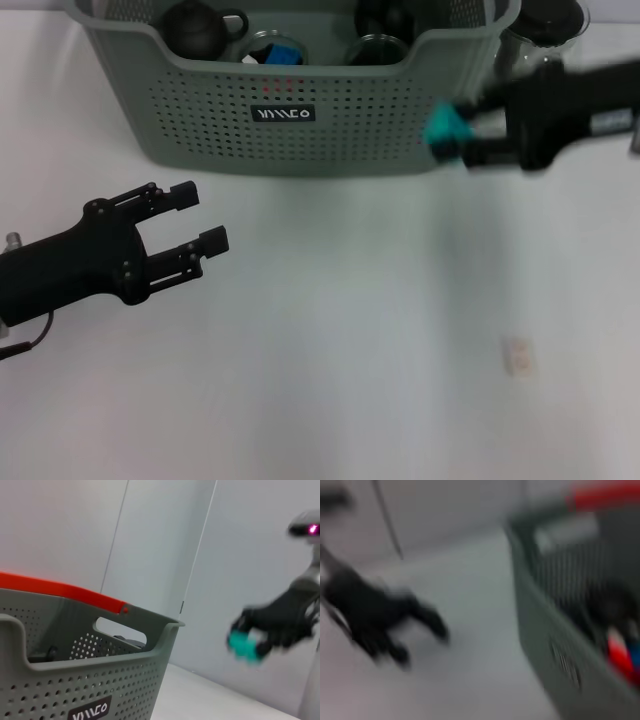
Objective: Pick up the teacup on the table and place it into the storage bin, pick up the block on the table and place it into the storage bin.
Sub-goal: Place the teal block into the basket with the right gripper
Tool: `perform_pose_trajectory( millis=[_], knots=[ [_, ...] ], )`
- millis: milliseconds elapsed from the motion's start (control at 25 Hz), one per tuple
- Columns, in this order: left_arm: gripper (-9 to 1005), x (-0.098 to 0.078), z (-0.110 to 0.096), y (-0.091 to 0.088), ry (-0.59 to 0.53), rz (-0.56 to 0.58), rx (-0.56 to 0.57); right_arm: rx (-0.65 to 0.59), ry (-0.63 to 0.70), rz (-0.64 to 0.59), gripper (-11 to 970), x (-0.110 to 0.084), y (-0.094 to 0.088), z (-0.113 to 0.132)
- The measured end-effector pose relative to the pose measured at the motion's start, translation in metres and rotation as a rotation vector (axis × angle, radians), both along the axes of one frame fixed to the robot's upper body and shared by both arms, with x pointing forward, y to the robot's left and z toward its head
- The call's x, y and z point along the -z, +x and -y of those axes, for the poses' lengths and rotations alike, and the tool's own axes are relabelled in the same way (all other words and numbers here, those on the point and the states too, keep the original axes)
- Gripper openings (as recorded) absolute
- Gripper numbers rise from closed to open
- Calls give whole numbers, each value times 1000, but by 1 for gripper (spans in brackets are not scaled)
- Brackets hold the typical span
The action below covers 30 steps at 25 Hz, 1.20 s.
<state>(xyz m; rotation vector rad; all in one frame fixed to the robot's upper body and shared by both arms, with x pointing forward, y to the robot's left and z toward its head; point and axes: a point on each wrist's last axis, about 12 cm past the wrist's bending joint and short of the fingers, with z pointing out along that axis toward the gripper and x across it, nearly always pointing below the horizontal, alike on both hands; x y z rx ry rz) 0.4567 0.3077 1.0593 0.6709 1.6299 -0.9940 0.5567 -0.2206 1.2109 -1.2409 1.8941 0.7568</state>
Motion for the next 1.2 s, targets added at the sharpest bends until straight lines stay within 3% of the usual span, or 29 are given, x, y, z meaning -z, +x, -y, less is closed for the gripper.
perform_pose_trajectory(
  millis=[80, 200, 440, 560, 800, 1000, 1200],
  knots=[
    [727, 1, 0, 0, -1, -3, -4, -29, 114, 56, 429, -12, 1, -2],
    [727, 3, 2, 0, -2, -6, -6, 28, 200, 120, 429, -21, 15, -10],
    [727, 4, 2, 1, 0, -6, -9, 193, 209, 193, 430, -20, 60, -72],
    [727, 4, 3, 1, 1, -6, -5, 219, 158, 187, 430, -25, 84, -111],
    [728, 5, 6, 1, -8, -11, 7, 332, -42, 68, 430, -6, 128, -171],
    [728, 4, 7, 1, -7, -10, 22, 416, -171, 72, 430, 3, 142, -190],
    [728, 4, 8, 2, -6, -9, 25, 419, -176, 83, 430, 4, 142, -192]
  ],
)
